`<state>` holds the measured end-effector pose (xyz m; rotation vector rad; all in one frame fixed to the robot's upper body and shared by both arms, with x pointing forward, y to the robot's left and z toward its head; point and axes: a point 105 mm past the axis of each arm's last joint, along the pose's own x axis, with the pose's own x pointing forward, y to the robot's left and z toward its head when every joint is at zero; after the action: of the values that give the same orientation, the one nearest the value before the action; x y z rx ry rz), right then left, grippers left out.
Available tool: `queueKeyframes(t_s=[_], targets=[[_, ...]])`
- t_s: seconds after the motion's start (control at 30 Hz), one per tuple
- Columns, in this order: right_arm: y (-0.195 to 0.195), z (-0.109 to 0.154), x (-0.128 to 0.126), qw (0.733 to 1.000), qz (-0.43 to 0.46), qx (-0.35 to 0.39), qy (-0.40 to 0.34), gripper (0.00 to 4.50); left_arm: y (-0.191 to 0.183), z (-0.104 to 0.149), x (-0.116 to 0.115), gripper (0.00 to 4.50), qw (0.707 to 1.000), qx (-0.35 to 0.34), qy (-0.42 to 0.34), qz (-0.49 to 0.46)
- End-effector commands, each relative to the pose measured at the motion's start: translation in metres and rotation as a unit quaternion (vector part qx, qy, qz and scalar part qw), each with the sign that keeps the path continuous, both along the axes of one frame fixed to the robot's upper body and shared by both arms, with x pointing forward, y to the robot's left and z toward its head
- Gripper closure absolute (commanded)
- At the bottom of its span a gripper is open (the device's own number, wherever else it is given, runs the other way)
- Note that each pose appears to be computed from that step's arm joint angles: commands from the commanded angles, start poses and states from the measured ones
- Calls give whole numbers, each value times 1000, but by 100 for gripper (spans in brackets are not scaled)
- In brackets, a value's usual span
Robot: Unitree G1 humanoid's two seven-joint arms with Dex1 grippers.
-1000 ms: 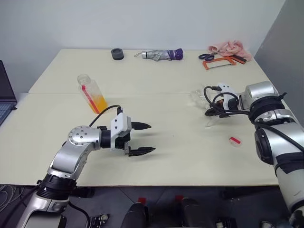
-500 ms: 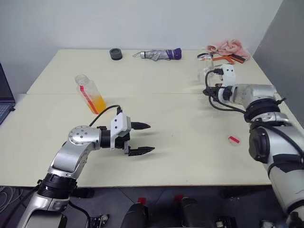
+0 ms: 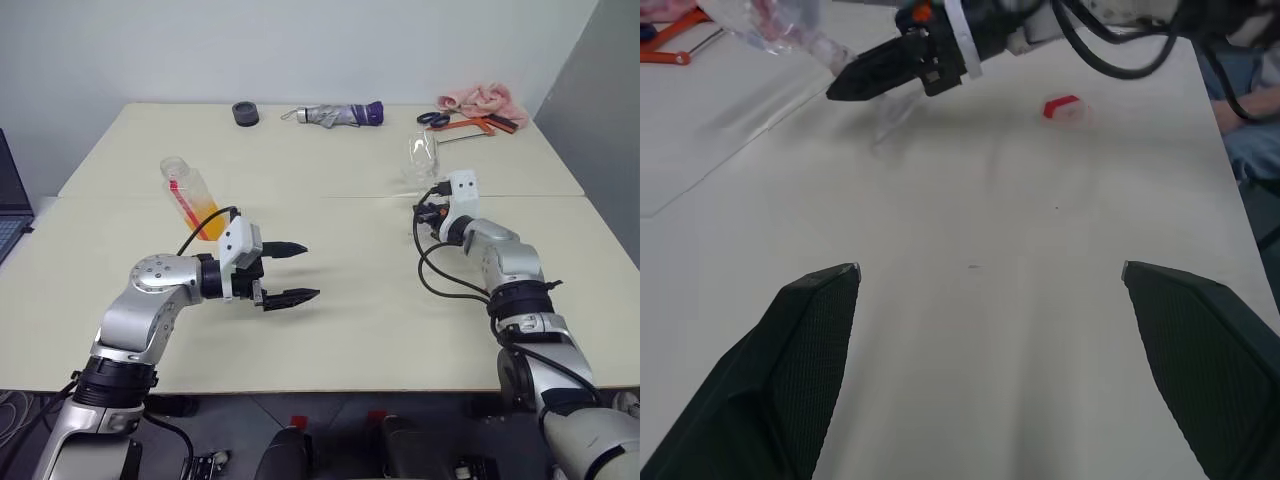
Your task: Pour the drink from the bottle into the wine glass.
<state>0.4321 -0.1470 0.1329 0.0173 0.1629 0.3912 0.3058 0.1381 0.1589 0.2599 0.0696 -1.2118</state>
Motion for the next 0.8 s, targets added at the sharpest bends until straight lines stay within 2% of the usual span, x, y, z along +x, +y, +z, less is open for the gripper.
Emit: queueKeyframes(t_s=[0.03, 0.2, 0.4, 0.57, 0.67, 0.8], targets=[[8, -19, -15, 1000, -1, 11, 15, 435, 2, 13, 0, 0, 1000, -16, -19, 8], [15, -58, -46, 997, -12, 49, 65, 435, 1, 12, -3, 0, 1000, -19, -14, 11], [12, -85, -71, 996, -14, 14, 87, 435, 2, 12, -2, 0, 1000, -17, -13, 16], [17, -93, -80, 997, 10, -35, 69, 435, 4, 12, 0, 0, 999, -19, -16, 25], [31, -75, -76, 996, 43, -74, -16, 435, 9, 14, 4, 0, 998, -27, -27, 56], [61, -16, -67, 984, 100, -29, -142, 435, 23, 17, 7, 0, 992, -37, -46, 115]])
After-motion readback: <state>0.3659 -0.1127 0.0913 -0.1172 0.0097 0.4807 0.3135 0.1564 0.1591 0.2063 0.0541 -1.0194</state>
